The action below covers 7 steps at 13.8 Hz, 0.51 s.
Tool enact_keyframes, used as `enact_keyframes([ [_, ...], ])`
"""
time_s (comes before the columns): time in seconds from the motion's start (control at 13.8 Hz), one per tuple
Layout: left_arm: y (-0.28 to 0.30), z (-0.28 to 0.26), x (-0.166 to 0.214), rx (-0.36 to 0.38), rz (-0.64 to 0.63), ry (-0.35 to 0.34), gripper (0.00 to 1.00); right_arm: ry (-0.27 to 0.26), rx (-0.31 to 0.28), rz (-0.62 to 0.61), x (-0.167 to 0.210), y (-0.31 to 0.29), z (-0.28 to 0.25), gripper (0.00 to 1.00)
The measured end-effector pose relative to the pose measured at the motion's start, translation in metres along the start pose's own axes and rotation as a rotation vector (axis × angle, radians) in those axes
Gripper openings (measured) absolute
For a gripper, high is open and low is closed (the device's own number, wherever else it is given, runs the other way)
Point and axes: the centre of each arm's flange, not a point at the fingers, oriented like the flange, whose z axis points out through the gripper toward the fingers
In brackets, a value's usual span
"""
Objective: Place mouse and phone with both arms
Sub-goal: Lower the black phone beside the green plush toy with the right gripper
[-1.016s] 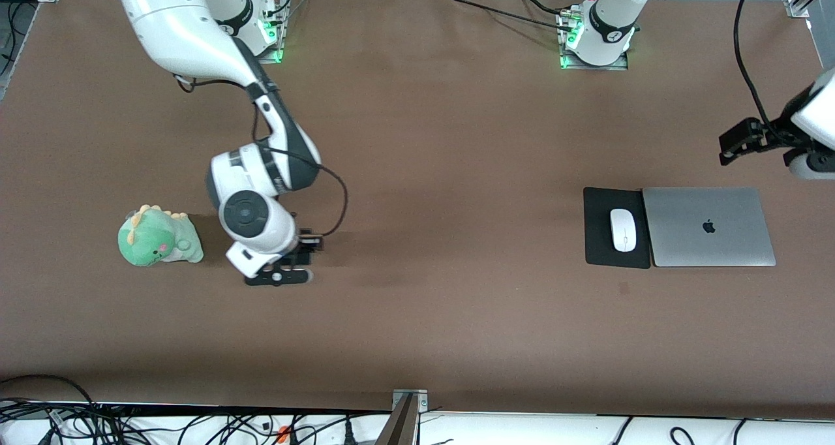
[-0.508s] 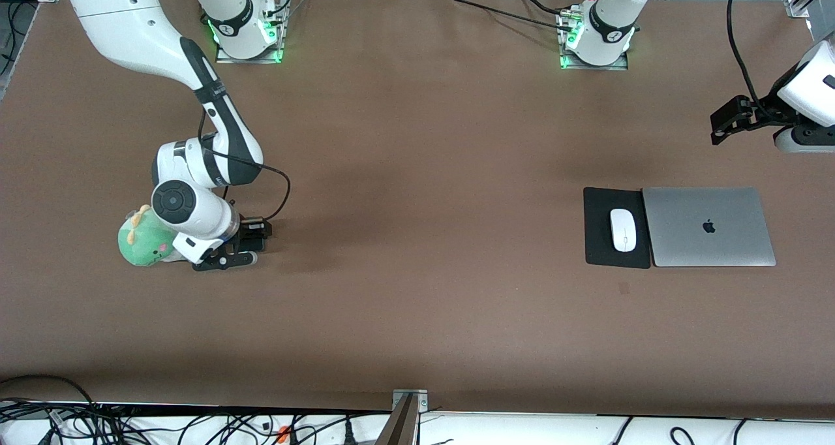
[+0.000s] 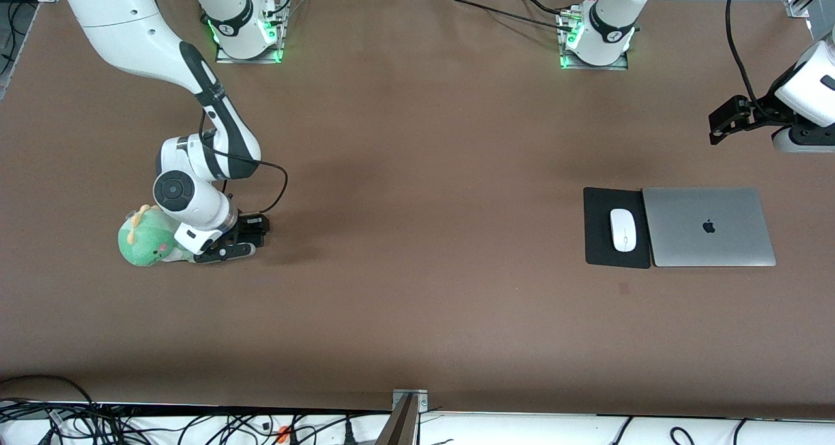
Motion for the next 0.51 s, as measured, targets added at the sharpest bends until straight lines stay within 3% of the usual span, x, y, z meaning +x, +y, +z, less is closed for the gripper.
enact_keyframes([
  [0.15,0.000,0.000,0.000,0.000,0.001,0.000,1.00,0.008,0.000,0.006,0.001,0.004,-0.002,1.00],
  [0.51,0.000,0.000,0.000,0.000,0.001,0.000,1.00,0.054,0.005,0.091,0.011,-0.001,-0.062,1.00],
])
